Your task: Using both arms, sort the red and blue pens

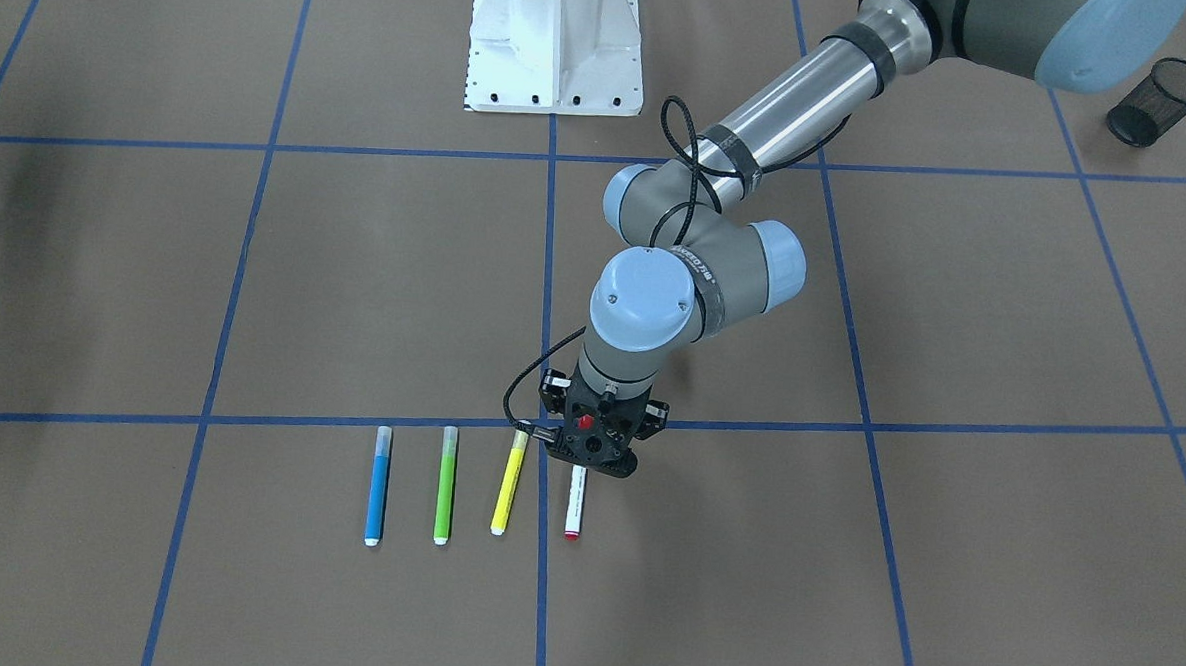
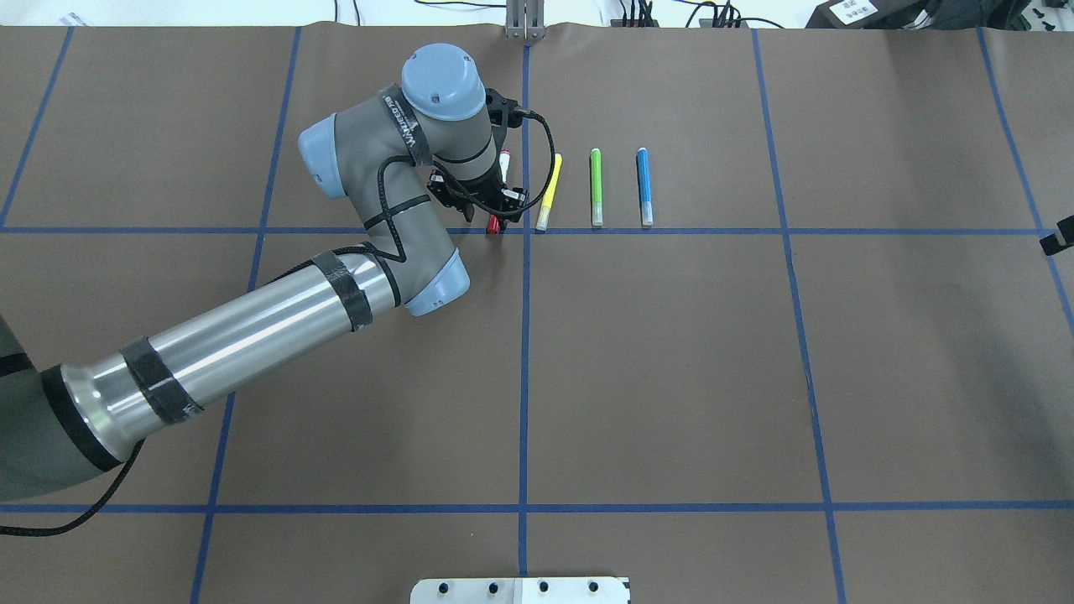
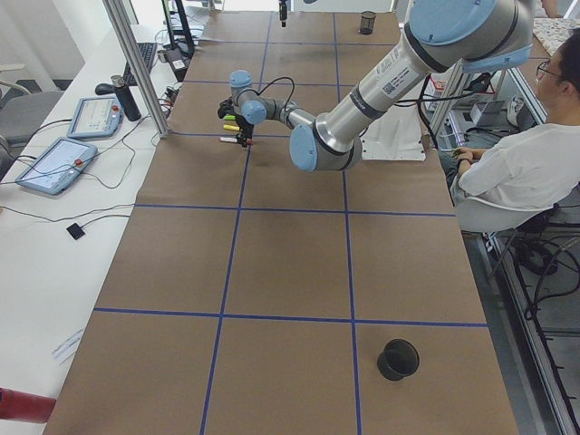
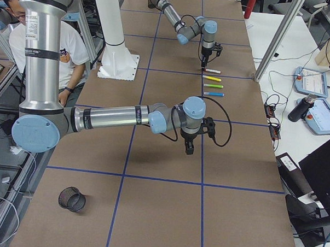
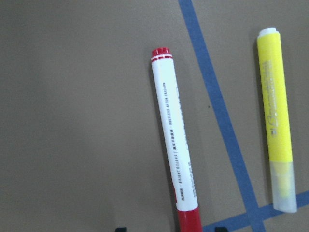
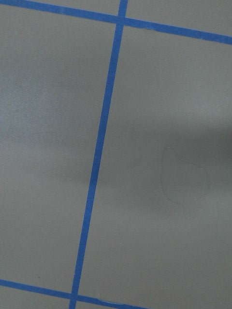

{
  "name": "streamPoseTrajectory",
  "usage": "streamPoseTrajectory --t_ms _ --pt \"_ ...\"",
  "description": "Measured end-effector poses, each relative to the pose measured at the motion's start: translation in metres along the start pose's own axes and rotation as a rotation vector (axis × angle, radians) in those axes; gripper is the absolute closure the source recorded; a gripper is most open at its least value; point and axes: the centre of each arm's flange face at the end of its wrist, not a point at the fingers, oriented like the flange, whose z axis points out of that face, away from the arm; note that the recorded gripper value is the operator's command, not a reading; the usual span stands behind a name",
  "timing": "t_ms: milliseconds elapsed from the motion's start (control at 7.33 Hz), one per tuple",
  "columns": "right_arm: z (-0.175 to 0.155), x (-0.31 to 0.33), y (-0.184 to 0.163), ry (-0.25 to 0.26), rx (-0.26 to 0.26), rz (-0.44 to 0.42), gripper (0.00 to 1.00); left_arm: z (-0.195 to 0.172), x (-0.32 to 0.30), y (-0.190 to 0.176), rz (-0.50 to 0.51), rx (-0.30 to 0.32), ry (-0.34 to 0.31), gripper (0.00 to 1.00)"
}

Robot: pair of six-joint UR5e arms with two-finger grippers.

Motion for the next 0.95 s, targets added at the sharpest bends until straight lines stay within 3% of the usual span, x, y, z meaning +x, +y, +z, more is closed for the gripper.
streamPoseTrajectory --t_ms 273,545,955 --pt "0.0034 -0.0012 0.0001 0.001 -0.007 0.001 0.00 0.0019 0.0027 0.0001 0.001 -0.003 -0.001 0.60" --pt "0.0062 -0.0032 -0.0001 0.002 -0.012 0.009 0.00 0.0032 0.0047 0.0015 0.003 -0.006 0.000 0.99" --pt "0.0074 -0.0040 -0.0001 0.003 -0.014 0.011 0.00 0.0031 0.0054 0.0020 -0.011 -0.007 0.000 1.00"
